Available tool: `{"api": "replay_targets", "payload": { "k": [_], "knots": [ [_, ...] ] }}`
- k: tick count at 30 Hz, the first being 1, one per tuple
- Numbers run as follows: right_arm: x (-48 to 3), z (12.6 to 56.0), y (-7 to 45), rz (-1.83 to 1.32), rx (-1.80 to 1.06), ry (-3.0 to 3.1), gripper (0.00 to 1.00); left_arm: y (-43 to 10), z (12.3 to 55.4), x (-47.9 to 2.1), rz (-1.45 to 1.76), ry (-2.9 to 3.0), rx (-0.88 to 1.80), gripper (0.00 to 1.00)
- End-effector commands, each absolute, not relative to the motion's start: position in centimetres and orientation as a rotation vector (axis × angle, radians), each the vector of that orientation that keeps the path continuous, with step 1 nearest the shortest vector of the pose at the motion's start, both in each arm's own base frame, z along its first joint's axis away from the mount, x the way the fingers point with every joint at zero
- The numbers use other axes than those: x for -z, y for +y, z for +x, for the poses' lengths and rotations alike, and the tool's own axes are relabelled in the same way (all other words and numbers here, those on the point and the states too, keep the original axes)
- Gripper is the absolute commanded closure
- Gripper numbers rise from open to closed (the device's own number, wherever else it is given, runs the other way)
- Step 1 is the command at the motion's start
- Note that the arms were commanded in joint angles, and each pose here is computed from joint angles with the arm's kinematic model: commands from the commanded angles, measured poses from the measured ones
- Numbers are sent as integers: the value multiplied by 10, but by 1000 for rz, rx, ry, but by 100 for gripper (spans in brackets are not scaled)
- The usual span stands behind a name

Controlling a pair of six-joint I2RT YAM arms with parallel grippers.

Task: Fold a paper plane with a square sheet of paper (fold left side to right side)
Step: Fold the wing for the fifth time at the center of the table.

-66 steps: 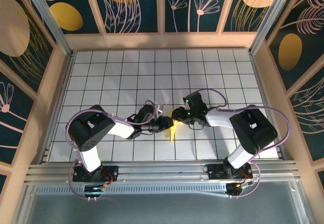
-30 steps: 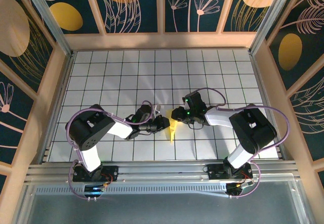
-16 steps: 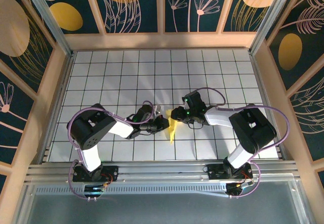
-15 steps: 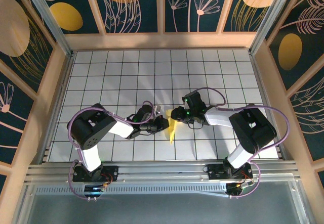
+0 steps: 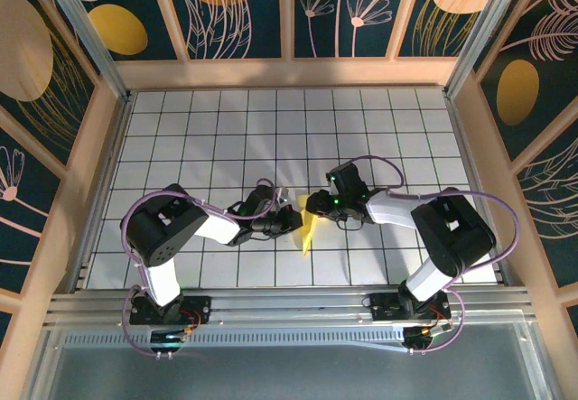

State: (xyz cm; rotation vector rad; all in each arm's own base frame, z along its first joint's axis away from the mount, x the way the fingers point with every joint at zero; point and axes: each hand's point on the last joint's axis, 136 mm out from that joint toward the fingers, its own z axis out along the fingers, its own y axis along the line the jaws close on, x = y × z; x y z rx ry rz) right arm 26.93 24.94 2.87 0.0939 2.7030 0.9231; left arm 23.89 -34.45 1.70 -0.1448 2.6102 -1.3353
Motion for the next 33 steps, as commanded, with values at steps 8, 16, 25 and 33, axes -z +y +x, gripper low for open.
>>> {"api": "replay_targets", "payload": {
  "k": [8,16,25,33],
  "knots": [
    [-27,269,253,85,-926,2703,59,-340,242,-8,-131,2626,1276,100],
    [-15,264,252,94,-920,2740,59,-347,240,-22,-100,2594,1322,100],
    [-13,264,251,88,-903,2748,59,-347,238,-23,-100,2599,1302,100],
    [-15,264,252,83,-914,2744,59,-347,233,-24,-91,2606,1293,100]
  ]
}}
